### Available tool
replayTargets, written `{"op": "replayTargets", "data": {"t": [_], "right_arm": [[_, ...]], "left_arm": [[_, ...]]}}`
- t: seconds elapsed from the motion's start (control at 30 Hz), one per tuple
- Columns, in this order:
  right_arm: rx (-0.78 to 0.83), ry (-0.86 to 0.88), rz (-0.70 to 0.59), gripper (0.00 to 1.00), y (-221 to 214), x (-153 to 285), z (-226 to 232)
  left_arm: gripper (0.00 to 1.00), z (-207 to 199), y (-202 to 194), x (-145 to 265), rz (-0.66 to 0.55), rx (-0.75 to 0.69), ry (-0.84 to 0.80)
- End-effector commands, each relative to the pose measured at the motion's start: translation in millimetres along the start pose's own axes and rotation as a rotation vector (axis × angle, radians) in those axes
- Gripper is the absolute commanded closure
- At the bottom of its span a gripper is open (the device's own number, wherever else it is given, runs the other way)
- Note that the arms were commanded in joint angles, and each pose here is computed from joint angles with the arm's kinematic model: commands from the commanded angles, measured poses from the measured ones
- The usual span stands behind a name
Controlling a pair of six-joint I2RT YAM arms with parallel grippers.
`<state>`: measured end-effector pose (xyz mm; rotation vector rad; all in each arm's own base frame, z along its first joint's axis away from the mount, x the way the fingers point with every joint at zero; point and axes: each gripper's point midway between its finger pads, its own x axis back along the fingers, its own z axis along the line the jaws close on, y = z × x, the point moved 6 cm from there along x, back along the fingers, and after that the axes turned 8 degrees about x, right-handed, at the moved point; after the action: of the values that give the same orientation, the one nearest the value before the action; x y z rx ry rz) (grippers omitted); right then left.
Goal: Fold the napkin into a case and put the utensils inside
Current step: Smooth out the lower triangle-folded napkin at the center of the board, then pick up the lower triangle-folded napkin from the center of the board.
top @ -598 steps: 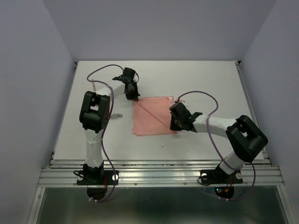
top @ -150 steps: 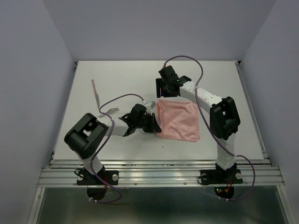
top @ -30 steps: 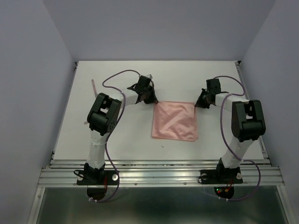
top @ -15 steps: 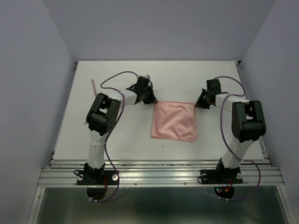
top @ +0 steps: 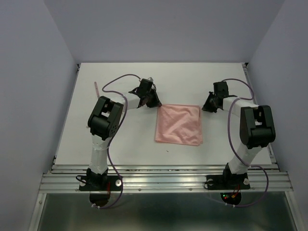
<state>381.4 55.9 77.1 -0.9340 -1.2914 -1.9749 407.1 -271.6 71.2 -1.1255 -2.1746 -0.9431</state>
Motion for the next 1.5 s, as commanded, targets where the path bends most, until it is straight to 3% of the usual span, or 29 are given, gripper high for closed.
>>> {"op": "replayTargets", "data": {"t": [0.0,0.07,0.1,0.2,0.23,0.27,0.4,0.6,0.9,1.0,1.37,1.47], "right_arm": [[0.005,0.023,-0.093,0.77,22.6,28.1,8.7],[0.01,0.031,-0.106,0.74,25.9,36.6,10.9],[0.012,0.034,-0.108,0.71,26.7,38.8,11.5],[0.024,0.058,-0.13,0.71,29.2,50.7,18.6],[0.044,0.075,-0.129,0.75,27.7,53.3,25.7],[0.052,0.082,-0.125,0.82,26.7,55.1,29.3],[0.103,0.125,-0.097,0.93,20.0,53.3,50.4],[0.132,0.138,-0.043,0.99,10.8,36.3,65.8],[0.103,0.07,-0.005,0.99,16.7,-14.5,65.4],[0.092,0.057,-0.013,0.99,20.6,-21.5,66.2],[0.094,0.08,-0.101,0.99,34.0,19.6,70.4],[0.113,0.049,-0.124,0.89,36.1,23.2,65.7]], "left_arm": [[0.68,-13.2,13.8,28.7,-0.049,-0.056,-0.019],[0.61,-16.4,16.8,36.1,-0.062,-0.079,-0.019],[0.52,-17.9,18.8,41.0,-0.072,-0.088,-0.014],[0.35,-18.4,19.8,49.1,-0.082,-0.115,0.007],[0.33,-20.3,21.5,53.1,-0.091,-0.12,0.007],[0.33,-18.9,21.9,55.1,-0.096,-0.123,0.02],[0.33,-21.4,23.8,64.9,-0.114,-0.131,0.028],[0.34,-24.6,22.8,71.6,-0.111,-0.141,0.017],[0.36,-44.0,5.9,71.0,-0.037,-0.197,-0.044],[0.41,-55.1,-7.1,67.2,0.026,-0.221,-0.096],[0.94,-111.8,-36.2,44.0,0.146,-0.269,-0.262],[1.0,-115.9,-36.2,29.8,0.161,-0.25,-0.276]]}}
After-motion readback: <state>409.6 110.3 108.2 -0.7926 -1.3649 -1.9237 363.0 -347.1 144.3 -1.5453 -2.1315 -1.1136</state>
